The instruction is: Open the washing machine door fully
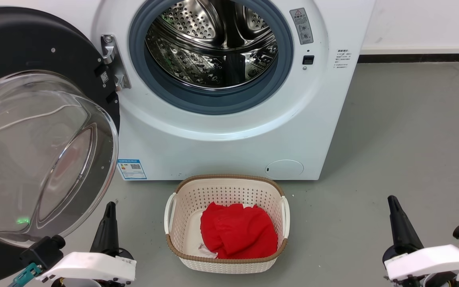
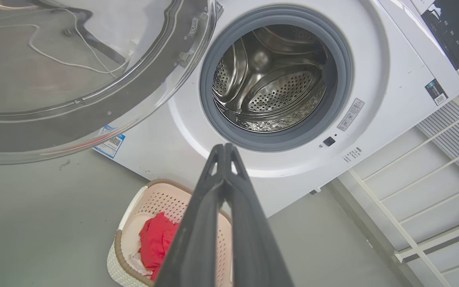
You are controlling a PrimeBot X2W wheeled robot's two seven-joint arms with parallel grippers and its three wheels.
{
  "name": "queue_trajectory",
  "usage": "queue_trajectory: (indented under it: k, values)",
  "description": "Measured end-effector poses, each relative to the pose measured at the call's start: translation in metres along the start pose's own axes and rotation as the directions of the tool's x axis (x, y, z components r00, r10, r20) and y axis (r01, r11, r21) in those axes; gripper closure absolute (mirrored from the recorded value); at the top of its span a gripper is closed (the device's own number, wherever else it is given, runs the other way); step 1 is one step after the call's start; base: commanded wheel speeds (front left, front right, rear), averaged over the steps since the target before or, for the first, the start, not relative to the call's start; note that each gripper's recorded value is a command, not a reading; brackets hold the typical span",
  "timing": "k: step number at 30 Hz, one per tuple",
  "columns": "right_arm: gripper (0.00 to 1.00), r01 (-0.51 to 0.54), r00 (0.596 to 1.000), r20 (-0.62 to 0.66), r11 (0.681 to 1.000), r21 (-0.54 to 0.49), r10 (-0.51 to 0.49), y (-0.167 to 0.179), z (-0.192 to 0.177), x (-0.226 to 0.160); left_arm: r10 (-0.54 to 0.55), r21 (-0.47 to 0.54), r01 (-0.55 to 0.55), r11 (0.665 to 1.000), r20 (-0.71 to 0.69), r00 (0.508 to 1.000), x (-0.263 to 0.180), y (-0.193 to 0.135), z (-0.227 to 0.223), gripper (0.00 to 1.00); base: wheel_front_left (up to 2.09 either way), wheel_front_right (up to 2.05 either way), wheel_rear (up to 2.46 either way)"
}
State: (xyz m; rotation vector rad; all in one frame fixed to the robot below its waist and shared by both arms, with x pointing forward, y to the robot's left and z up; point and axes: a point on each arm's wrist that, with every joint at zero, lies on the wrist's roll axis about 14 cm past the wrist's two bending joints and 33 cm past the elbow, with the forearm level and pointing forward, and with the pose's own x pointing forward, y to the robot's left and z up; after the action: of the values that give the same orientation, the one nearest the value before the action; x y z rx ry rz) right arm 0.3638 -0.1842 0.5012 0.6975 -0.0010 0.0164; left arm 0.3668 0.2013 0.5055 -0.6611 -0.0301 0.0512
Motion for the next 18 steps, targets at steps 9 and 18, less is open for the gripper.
queue_trajectory:
  k: [9,18]
  values:
    - [1.00,0.014,1.000,-0.003,0.992,0.121,-0.014,-0.0030,0.0013,0.0032,0.014,-0.127,-0.016,0.992,-0.016,1.000,0.0024,0.0027,-0.0020,1.00,0.00,0.00,0.00]
    - [1.00,0.018,1.000,-0.003,0.973,0.231,-0.018,-0.0035,0.0036,0.0075,0.016,-0.241,-0.023,0.970,-0.029,0.999,0.0046,0.0036,-0.0035,1.00,0.00,0.00,0.00]
